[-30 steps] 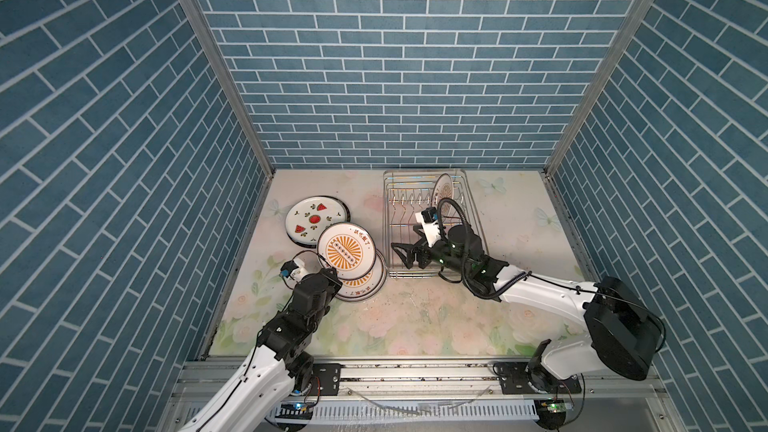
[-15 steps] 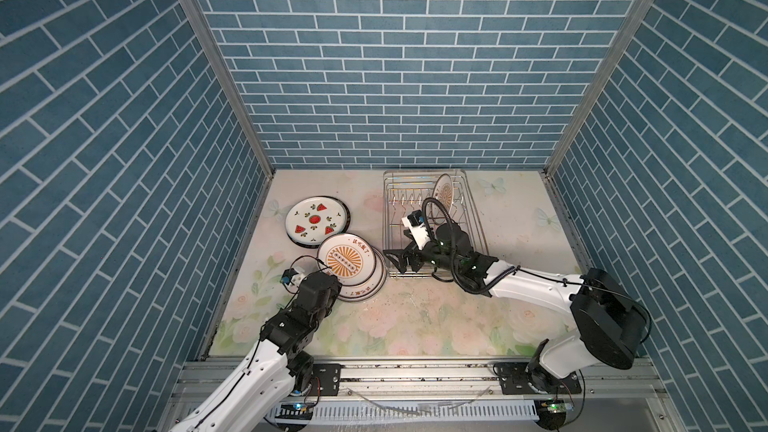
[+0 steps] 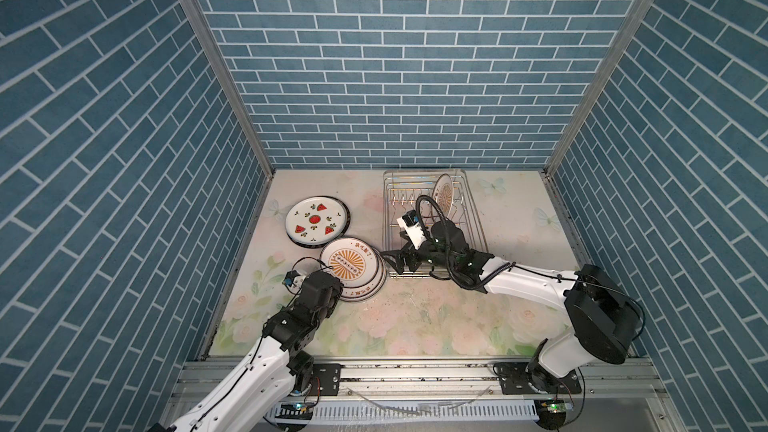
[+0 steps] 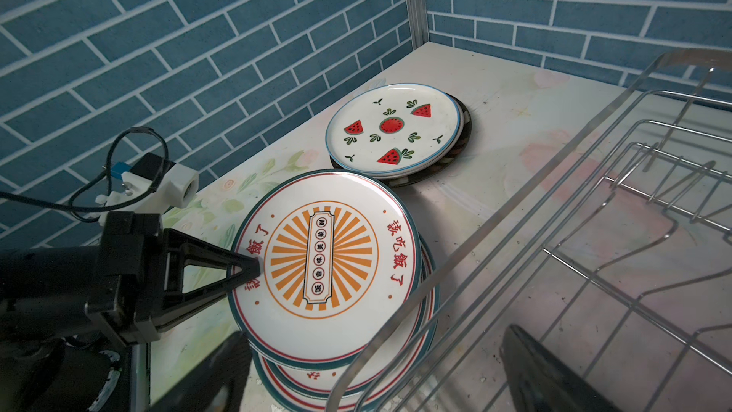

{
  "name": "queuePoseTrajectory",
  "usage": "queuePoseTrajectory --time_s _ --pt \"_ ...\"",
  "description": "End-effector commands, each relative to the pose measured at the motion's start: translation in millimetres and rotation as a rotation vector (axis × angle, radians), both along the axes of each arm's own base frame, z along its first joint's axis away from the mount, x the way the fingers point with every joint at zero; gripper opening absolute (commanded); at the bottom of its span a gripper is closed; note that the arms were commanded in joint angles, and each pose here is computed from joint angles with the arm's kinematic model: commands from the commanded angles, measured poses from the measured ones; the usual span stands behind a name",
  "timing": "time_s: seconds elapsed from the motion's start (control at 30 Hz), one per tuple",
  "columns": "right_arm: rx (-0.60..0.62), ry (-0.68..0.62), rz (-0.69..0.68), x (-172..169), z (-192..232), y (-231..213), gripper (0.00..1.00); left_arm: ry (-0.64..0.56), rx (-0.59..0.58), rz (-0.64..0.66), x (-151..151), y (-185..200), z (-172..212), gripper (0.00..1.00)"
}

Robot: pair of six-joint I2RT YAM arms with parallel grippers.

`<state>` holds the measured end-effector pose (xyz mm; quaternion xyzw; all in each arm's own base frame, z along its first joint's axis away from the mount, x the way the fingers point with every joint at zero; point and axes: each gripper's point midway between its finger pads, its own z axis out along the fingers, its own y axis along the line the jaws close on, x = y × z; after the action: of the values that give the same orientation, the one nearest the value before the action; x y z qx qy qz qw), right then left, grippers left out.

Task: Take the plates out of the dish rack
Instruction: 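Lower the sunburst plate onto the lettered stack with the left gripper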

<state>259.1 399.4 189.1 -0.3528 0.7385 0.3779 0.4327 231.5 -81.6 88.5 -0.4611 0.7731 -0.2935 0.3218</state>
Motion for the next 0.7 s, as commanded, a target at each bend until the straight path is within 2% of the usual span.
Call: queuePoseTrajectory --time_s 0.0,0.4,0.67 --pt "0.015 -0.032 0.038 -2 13 8 0.99 -0.029 -0.023 0.009 6 -2 9 0.00" --pt "0.014 -0.035 0.038 -4 11 7 0.99 0.024 -0.036 0.006 4 -6 -7 0.07" --pt "0.021 -0.048 0.021 -3 11 2 0.99 0.023 -0.055 0.001 1 -7 -10 0.20"
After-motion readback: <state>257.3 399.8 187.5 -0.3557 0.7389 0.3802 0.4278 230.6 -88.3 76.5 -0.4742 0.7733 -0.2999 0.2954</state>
